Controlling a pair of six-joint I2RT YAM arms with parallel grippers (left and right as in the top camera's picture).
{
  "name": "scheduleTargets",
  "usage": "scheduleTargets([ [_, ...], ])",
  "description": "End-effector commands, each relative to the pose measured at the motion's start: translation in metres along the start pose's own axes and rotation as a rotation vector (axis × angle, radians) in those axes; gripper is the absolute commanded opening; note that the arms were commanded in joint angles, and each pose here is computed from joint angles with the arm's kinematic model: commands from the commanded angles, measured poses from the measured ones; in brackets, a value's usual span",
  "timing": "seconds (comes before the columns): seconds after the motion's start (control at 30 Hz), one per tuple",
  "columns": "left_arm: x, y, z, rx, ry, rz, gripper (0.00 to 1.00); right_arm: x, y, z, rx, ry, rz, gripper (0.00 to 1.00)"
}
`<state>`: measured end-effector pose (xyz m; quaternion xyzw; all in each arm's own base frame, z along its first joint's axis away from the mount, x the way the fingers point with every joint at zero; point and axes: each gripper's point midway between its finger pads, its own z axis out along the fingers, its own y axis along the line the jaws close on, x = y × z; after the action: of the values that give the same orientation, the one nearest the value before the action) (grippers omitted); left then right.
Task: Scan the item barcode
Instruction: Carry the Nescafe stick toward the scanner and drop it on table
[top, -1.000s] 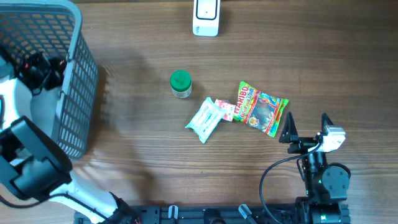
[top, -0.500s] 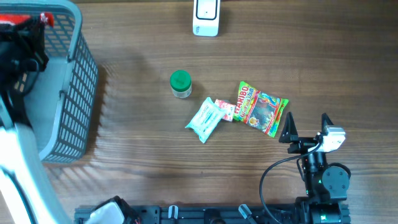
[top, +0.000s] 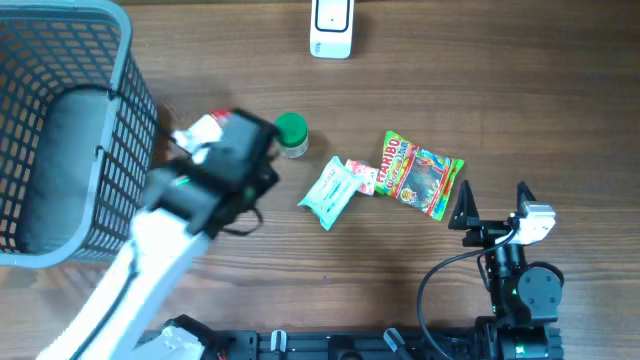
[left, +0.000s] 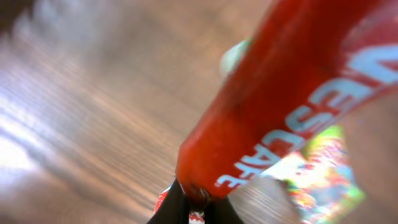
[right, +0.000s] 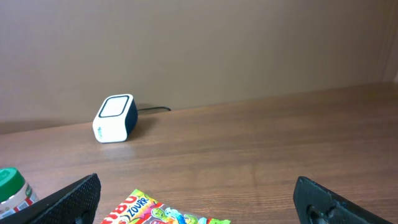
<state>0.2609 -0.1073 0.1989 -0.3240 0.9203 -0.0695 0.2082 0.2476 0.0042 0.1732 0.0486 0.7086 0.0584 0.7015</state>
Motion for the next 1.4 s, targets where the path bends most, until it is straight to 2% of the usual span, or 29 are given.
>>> scheduleTargets([
  [0.0, 0.042, 0.026, 0.063, -0.229, 0.073, -0.244, 0.04, -0.002, -0.002, 0.000, 0.008, -0.008, -0.014, 1.00],
  [0.07, 0.076, 0.018, 0.097, -0.241, 0.203, -0.309, 0.04, -0.002, -0.002, 0.000, 0.008, -0.008, -0.014, 1.00],
  [0.17, 0.115, -0.006, 0.133, -0.180, 0.359, -0.314, 0.04, -0.002, -0.002, 0.000, 0.008, -0.008, -0.014, 1.00],
  [0.23, 0.131, -0.015, 0.151, -0.175, 0.382, -0.299, 0.04, -0.002, -0.002, 0.000, 0.008, -0.008, -0.014, 1.00],
  [0.37, 0.153, -0.020, 0.167, -0.210, 0.384, -0.377, 0.04, -0.002, -0.002, 0.000, 0.008, -0.008, -0.014, 1.00],
  [0.53, 0.179, -0.066, 0.183, -0.045, 0.471, -0.341, 0.04, -0.002, -0.002, 0.000, 0.008, -0.008, -0.014, 1.00],
  [0.7, 0.198, -0.071, 0.182, -0.033, 0.508, -0.304, 0.04, -0.002, -0.002, 0.000, 0.008, -0.008, -0.014, 1.00],
  [0.73, 0.203, -0.071, 0.179, -0.032, 0.520, -0.294, 0.18, -0.002, -0.002, 0.000, 0.008, -0.008, -0.014, 1.00],
  [0.77, 0.208, -0.071, 0.177, -0.031, 0.529, -0.282, 0.41, -0.002, -0.002, 0.000, 0.008, -0.008, -0.014, 1.00],
  [0.8, 0.212, -0.072, 0.176, -0.030, 0.532, -0.272, 0.66, -0.002, -0.002, 0.000, 0.008, -0.008, -0.014, 1.00],
  [0.83, 0.217, -0.072, 0.174, -0.029, 0.536, -0.258, 0.96, -0.002, -0.002, 0.000, 0.008, -0.008, -0.014, 1.00],
  [0.87, 0.220, -0.072, 0.173, -0.029, 0.538, -0.249, 1.00, -0.002, -0.002, 0.000, 0.008, -0.008, -0.014, 1.00],
  [1.13, 0.220, -0.076, 0.163, -0.004, 0.517, -0.229, 1.00, -0.002, -0.002, 0.000, 0.008, -0.008, -0.014, 1.00],
  [1.37, 0.191, -0.088, 0.128, 0.096, 0.422, -0.207, 1.00, -0.002, -0.002, 0.000, 0.008, -0.008, -0.014, 1.00],
])
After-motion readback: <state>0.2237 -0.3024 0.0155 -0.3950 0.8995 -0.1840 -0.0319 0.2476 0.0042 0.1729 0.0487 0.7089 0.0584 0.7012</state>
